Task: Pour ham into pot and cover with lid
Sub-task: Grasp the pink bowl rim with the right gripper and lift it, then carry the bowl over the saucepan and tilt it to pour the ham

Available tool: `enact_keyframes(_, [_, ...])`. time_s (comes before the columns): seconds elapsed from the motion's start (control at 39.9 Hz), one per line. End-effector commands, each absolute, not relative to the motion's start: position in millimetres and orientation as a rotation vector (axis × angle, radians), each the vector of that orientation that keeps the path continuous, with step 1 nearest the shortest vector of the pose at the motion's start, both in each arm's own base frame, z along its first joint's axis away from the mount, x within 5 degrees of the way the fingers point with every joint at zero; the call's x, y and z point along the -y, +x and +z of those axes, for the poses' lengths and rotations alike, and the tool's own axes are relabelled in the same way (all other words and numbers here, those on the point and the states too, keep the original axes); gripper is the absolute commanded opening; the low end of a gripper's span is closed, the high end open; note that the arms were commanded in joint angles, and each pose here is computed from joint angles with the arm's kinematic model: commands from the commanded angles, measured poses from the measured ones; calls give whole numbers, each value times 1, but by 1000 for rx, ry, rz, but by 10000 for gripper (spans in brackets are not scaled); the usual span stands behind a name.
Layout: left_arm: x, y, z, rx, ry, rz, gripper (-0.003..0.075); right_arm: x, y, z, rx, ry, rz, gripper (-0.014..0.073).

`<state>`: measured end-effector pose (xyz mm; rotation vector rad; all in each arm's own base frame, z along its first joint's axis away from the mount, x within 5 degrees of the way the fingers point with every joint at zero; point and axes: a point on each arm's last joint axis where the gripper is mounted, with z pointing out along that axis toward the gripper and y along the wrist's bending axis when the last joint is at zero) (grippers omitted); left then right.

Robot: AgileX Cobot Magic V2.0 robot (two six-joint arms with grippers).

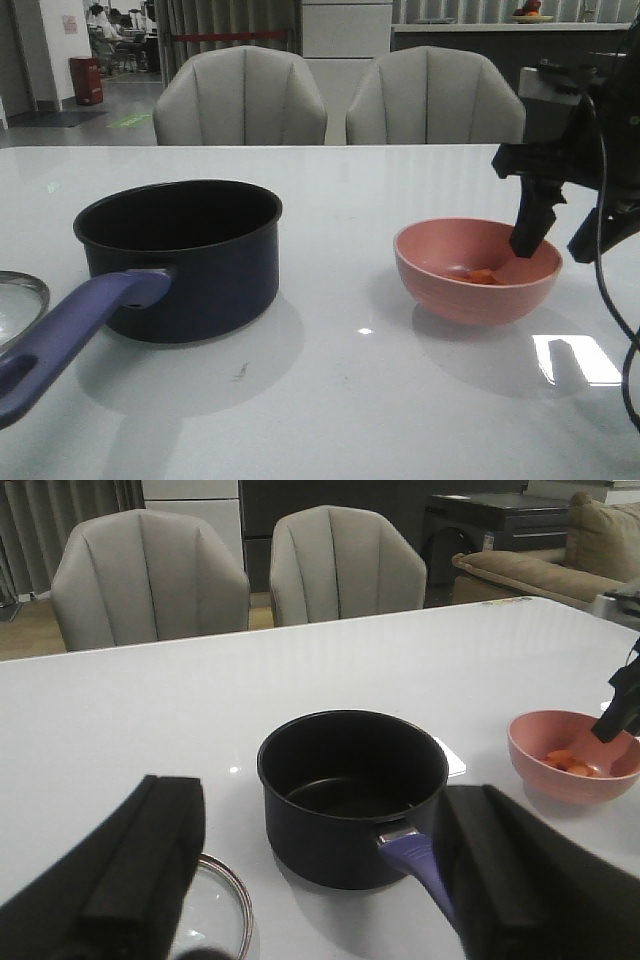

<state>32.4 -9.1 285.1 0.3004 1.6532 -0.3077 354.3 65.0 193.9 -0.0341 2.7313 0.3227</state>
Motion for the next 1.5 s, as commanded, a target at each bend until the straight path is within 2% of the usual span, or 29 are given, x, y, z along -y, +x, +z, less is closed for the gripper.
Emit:
enact_keyframes(0.0, [10,32,299,-1568,293,-341,511,-67,365,208,-2657,-32,348,404])
enact_keyframes(0.2, [10,32,299,-1568,293,-341,511,-69,376,193,-2685,-21,353,127])
enact_keyframes(0.55, [10,32,299,-1568,293,-341,510,-71,383,199,-2651,4,378,139])
enact_keyframes(0.73, [10,32,299,-1568,293,-341,511,-94,387,230,-2636,-209,411,139])
enact_keyframes(0.95, [10,32,299,-1568,293,-341,511,-153,384,304,-2338,-398,460,139])
enact_keyframes(1.08, [10,32,299,-1568,293,-341,511,-184,377,328,-2125,-461,463,139])
enact_keyframes(1.3, [10,32,299,-1568,293,-341,511,-233,364,338,-1796,-522,433,139])
enact_keyframes(1.48, [10,32,299,-1568,293,-341,511,-251,353,330,-1476,-482,312,139])
